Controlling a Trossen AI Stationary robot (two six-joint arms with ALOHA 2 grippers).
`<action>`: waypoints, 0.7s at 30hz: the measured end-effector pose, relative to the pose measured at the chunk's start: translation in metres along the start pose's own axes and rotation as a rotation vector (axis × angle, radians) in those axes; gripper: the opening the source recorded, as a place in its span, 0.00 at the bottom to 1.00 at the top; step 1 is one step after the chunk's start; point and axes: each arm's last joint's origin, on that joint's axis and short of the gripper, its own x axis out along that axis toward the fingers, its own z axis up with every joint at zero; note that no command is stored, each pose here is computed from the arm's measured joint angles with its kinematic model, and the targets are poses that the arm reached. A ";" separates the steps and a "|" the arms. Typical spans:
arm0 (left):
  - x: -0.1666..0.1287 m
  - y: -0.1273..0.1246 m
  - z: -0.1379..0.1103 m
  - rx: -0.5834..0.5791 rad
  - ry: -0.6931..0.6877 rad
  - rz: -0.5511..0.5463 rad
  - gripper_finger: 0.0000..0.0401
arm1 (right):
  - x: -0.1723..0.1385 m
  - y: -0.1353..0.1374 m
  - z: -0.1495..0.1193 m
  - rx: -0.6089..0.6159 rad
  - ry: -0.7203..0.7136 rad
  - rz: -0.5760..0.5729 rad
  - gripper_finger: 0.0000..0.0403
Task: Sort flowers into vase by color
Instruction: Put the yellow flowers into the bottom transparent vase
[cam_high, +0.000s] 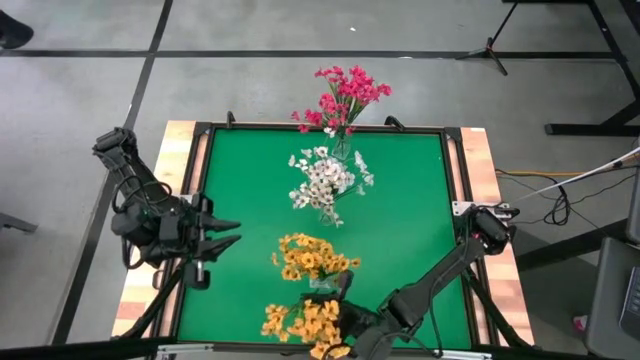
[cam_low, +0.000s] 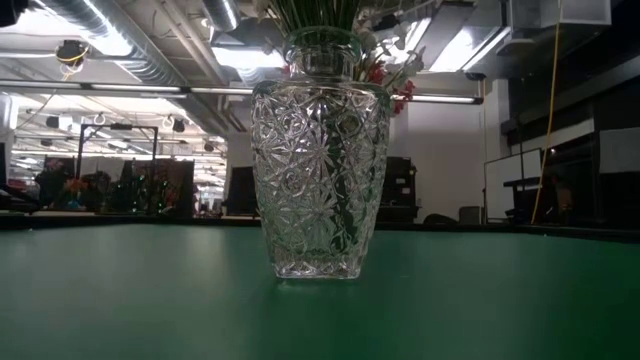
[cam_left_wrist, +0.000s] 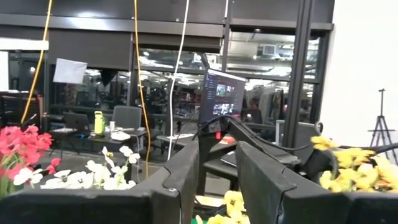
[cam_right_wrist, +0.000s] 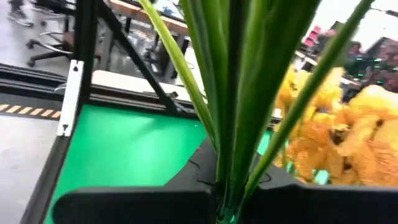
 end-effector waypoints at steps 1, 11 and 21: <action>-0.001 0.000 0.000 -0.001 0.000 -0.003 0.26 | 0.000 0.000 0.000 0.002 0.001 0.015 0.03; -0.004 -0.002 0.001 -0.006 0.006 -0.012 0.26 | -0.034 -0.030 0.030 -0.082 0.001 0.543 0.03; -0.007 -0.003 0.001 -0.009 0.016 -0.010 0.26 | -0.089 -0.083 0.001 0.110 -0.361 0.542 0.03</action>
